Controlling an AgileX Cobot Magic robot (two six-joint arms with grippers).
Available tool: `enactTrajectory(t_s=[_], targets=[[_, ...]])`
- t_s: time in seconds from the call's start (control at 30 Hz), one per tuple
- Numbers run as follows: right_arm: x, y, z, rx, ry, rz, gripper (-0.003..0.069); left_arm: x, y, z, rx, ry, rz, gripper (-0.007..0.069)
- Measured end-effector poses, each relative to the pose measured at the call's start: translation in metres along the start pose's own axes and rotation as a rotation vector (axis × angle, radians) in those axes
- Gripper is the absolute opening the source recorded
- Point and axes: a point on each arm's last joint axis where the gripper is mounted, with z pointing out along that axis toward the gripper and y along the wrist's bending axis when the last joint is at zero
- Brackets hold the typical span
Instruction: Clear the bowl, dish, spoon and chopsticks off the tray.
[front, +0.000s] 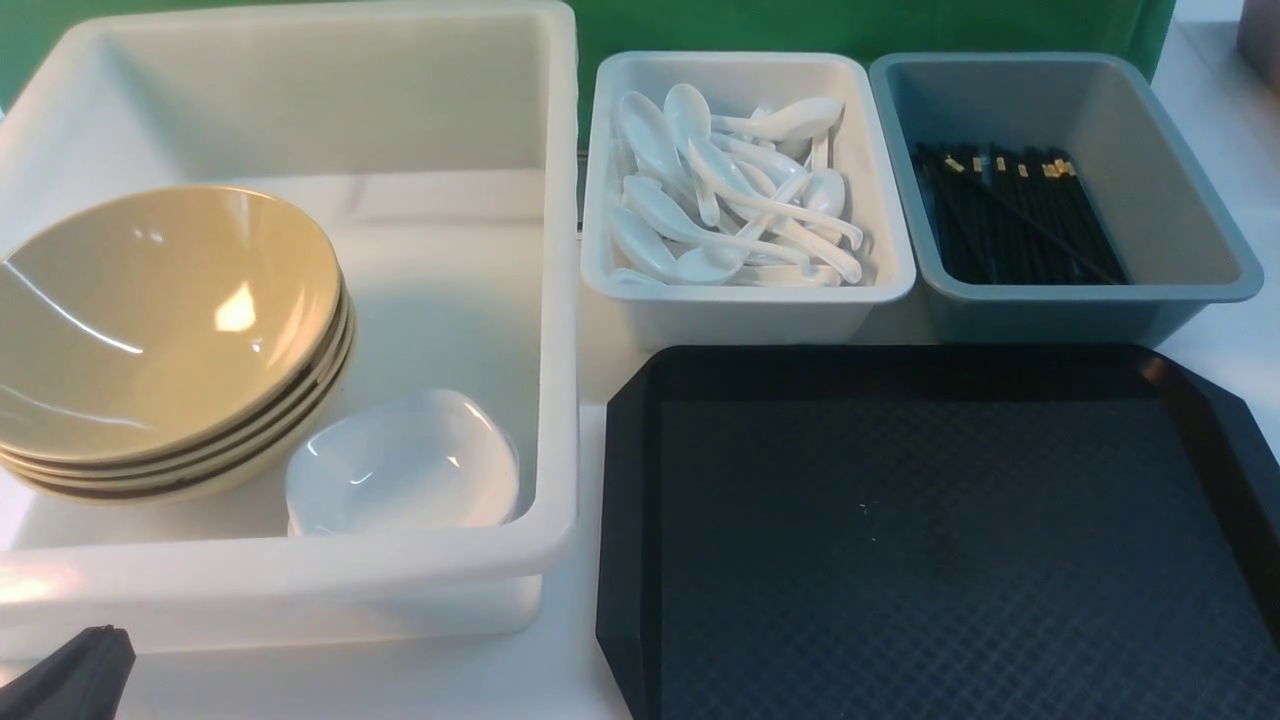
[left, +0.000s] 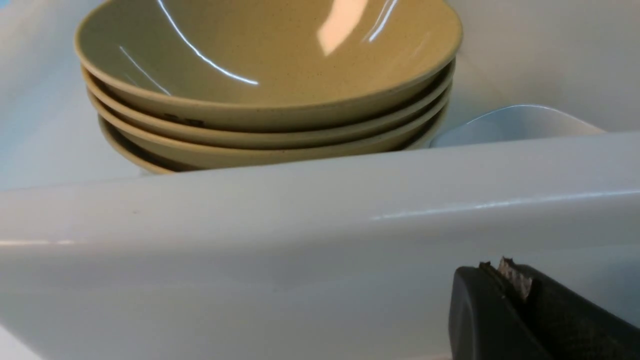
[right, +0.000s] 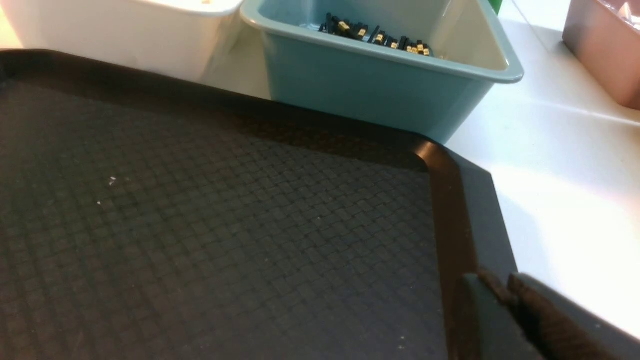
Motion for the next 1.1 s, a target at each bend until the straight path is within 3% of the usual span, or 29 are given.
enactTrajectory(t_s=[1.1], targets=[[0.0, 0.0, 0.0, 0.0, 0.0, 0.0, 0.014, 0.0001, 0.0, 0.0, 0.0, 0.001, 0.004, -0.0008]])
